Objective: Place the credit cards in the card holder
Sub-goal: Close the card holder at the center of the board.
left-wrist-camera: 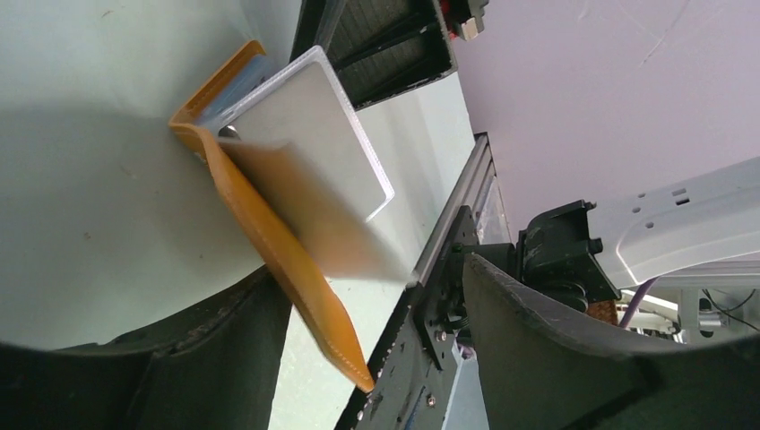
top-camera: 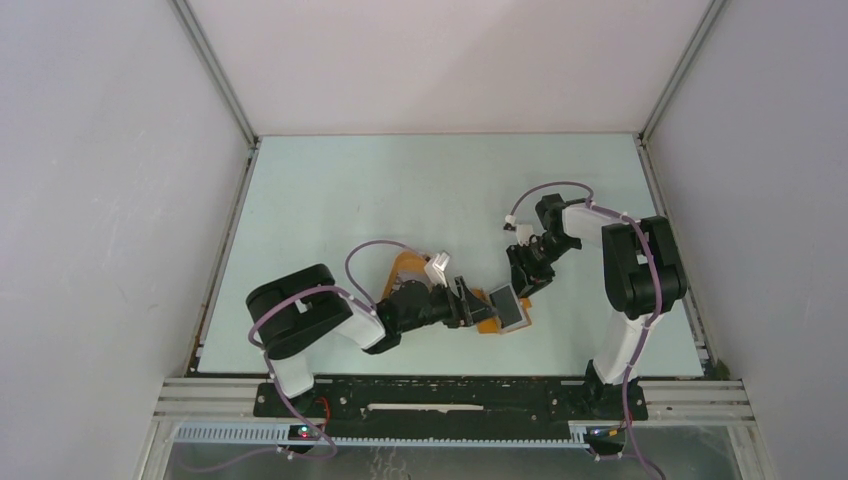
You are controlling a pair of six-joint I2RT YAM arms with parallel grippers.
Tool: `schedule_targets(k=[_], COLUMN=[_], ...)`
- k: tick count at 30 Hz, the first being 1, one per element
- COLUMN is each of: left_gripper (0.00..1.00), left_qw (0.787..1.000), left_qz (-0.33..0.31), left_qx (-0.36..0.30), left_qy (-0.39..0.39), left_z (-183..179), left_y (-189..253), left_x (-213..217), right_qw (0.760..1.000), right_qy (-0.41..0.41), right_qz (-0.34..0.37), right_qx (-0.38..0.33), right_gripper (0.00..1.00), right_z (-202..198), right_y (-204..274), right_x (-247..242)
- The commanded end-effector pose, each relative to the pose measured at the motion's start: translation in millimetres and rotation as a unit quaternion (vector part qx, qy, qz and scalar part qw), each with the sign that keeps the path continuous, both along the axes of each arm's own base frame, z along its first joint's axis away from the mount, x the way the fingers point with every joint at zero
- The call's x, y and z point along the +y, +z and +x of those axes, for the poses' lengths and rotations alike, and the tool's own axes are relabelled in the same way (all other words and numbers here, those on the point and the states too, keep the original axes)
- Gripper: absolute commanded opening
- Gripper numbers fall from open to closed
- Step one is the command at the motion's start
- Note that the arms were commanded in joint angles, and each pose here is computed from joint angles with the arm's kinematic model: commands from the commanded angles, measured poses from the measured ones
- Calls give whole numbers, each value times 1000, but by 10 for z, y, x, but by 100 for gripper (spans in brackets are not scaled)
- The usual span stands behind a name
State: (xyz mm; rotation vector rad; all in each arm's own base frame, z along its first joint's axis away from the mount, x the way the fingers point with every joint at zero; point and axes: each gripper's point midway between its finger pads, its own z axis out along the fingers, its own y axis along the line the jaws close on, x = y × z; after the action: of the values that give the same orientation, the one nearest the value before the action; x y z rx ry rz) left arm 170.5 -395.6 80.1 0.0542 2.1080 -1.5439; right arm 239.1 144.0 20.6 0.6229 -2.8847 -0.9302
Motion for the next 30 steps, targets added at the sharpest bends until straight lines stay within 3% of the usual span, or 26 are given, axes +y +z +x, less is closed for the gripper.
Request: schedule_targets(k=[1,4,11,17,23,25,26,27,30], left_gripper=[73,73,70,68,68,67,67,67,67], left_qw=[998,998,1000,1000,1000,1000,1000,1000,1000], left_qz=[-49,-51,-22,-13,-11,-11,-12,-13,-13], left_qx=[-28,-32,-13,-9,-10,-11,-11,-13,-14], left_qy=[-17,-19,0,4,0,-1,-1,-2,-3], left_z=[38,38,110,147,149,147,148,145,143], left_y=[350,375,171,89,78,84,91,104,107], left_x=[-190,-197,-141,-120,-118,-119,-117,-119,-117], right_qw=[1000,999,996,991,968,947,926,843,756], right_qy=[16,23,36,38,77,120,165,302,447], right_qz=[9,10,11,9,43,67,78,99,105], right_qx=[-24,-36,-83,-126,-233,-289,-330,-434,-466], right_gripper=[49,52,69,70,69,68,68,72,80], right_z=[52,66,150,254,376,372,360,240,50], right_y=[120,157,313,458,858,1014,1057,1111,975], right_x=[14,2,-90,-195,-278,-269,-279,-305,-383])
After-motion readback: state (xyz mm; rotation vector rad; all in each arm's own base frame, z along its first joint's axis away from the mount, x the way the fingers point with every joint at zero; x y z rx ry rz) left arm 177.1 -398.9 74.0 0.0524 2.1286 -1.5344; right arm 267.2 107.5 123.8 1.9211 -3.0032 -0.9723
